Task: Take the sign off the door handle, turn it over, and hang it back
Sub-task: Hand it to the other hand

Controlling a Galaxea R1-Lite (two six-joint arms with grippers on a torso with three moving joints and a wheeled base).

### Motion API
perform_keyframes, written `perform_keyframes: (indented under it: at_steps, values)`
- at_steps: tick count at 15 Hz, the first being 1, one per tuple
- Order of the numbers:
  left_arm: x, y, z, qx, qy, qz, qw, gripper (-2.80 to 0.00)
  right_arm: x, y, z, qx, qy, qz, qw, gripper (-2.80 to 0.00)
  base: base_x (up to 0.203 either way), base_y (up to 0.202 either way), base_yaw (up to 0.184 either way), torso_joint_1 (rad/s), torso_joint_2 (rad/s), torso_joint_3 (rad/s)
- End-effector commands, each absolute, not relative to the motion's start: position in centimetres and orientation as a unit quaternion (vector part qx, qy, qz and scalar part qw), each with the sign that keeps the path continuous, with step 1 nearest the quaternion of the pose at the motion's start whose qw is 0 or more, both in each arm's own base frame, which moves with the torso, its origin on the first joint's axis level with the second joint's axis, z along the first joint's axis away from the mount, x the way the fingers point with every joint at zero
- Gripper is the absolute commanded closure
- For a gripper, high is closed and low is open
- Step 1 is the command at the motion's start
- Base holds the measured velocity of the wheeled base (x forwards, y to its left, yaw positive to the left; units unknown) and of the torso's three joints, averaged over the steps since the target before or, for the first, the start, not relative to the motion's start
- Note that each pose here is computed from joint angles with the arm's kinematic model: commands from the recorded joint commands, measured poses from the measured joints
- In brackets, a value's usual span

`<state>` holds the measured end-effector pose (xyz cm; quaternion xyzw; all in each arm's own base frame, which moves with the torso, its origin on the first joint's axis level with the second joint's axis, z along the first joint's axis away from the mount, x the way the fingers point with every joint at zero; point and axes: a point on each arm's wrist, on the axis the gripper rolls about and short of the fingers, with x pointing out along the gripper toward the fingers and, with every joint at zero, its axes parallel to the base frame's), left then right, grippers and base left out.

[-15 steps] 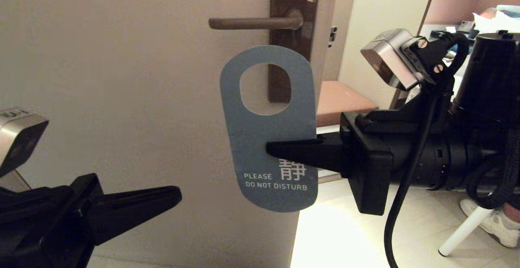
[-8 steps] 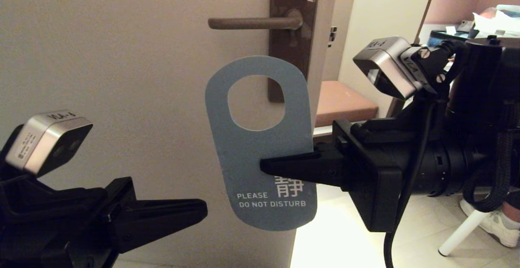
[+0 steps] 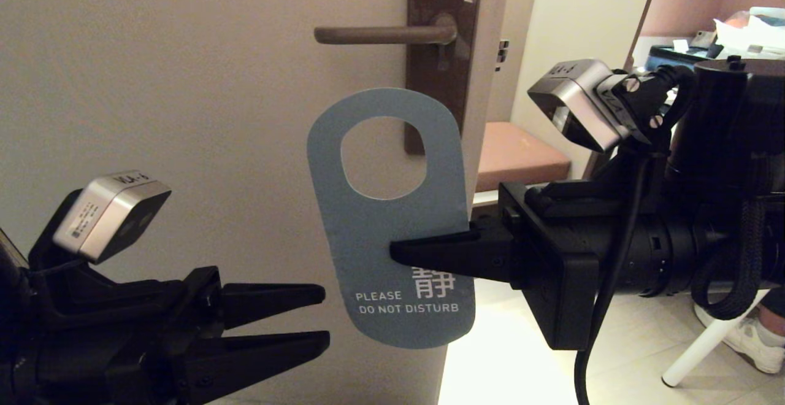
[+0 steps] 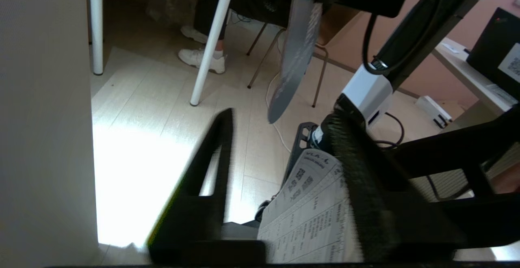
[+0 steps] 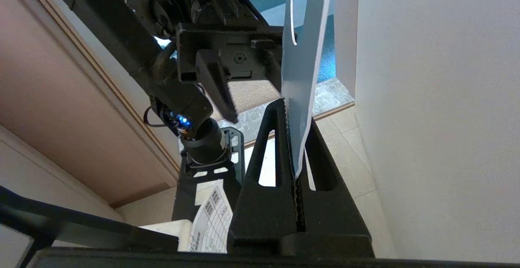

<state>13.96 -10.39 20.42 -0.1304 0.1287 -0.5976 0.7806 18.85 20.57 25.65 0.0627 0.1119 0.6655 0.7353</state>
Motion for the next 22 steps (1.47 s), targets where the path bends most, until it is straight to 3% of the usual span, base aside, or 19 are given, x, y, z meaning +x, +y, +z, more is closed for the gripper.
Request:
perform_keyframes:
  at_steps: [1, 22]
  values:
    - [14.4, -10.6, 20.1, -0.131, 0.128, -0.597, 0.781, -2.80, 18.9, 20.6, 25.7, 0.063, 0.110, 0.668, 0.734, 0.00, 0.000, 0.000, 0.000, 0.000, 0.00, 0.000]
    - [15.6, -11.5, 19.4, -0.128, 0.083, -0.607, 0.780, -2.80, 19.8, 25.0, 25.9, 0.062, 0.078, 0.709, 0.698, 0.00, 0.000, 0.000, 0.000, 0.000, 0.00, 0.000]
